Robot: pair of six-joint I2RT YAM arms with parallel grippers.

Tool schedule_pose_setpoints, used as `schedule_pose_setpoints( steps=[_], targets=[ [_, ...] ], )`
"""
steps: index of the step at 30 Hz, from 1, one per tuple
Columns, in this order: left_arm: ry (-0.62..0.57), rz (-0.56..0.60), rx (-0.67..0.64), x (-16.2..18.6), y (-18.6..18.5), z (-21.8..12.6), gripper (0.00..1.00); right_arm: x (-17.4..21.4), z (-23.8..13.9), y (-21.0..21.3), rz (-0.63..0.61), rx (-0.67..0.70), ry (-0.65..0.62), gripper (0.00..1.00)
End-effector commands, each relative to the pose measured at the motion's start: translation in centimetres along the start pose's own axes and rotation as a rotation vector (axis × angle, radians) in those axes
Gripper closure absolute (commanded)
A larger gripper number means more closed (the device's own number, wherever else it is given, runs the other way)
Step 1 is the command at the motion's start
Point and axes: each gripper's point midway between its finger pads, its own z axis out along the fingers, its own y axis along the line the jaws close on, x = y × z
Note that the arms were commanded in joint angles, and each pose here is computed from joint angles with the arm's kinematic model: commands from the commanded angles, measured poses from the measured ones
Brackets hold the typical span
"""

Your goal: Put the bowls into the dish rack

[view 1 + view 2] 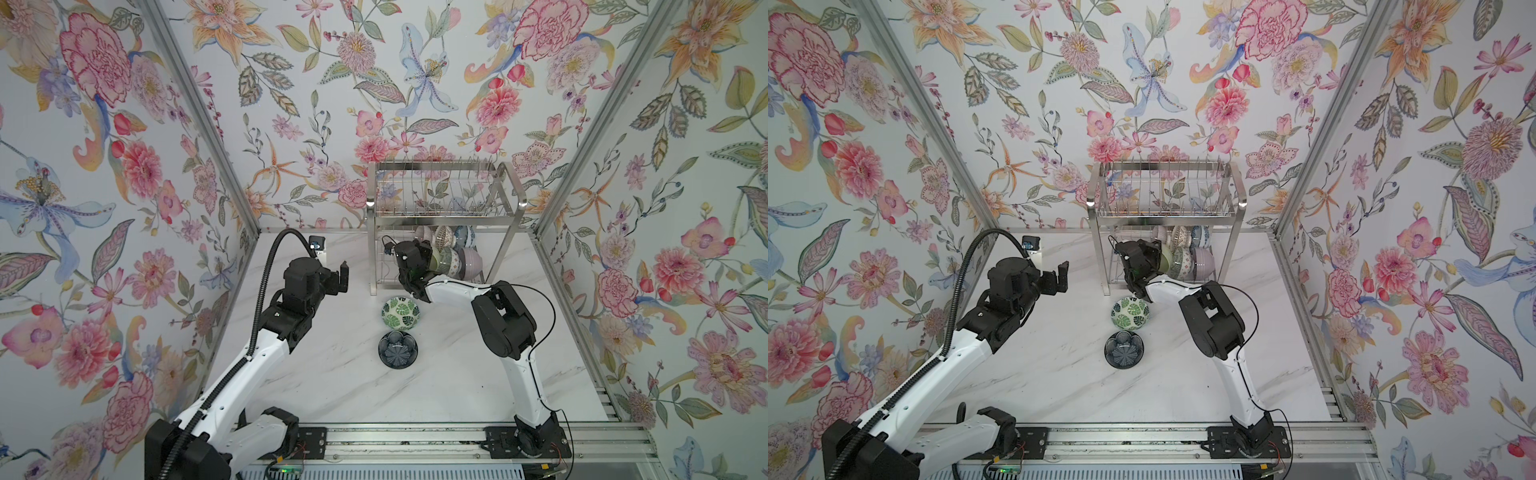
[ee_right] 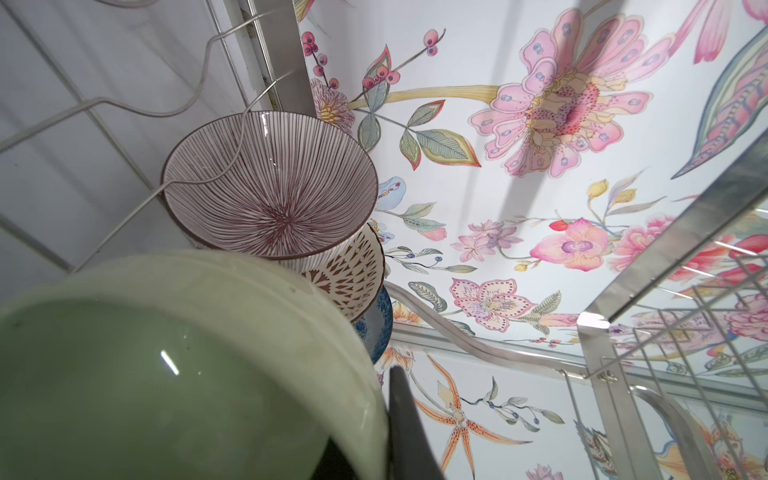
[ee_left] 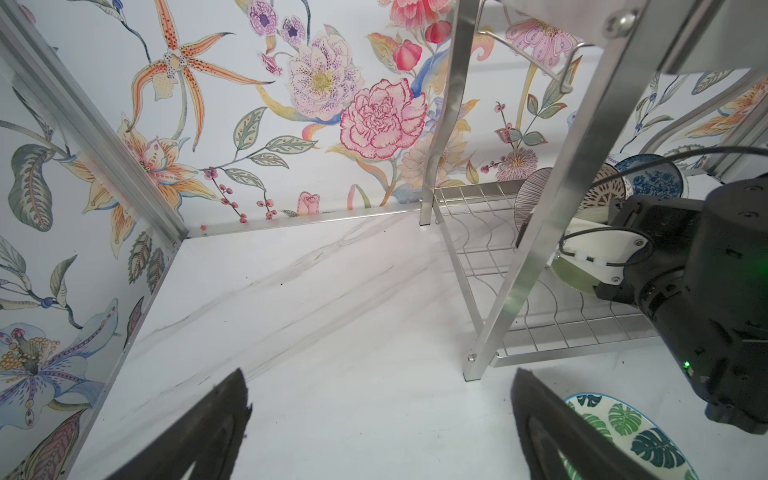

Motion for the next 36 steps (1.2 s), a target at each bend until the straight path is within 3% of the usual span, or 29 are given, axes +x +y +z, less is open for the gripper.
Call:
schedule_pose_setpoints(
  steps=[1, 36],
  targets=[
    [-0.014, -0.011, 0.003, 0.0, 0.4, -0.4, 0.00, 0.2, 0.4, -3.3, 0.087, 0.074, 0.032, 1.00],
    [-0.025, -0.006, 0.006, 0.0, 1.6, -0.9, 0.01, -0.3, 1.7, 0.2, -0.042, 0.087, 0.072, 1.00]
  ],
)
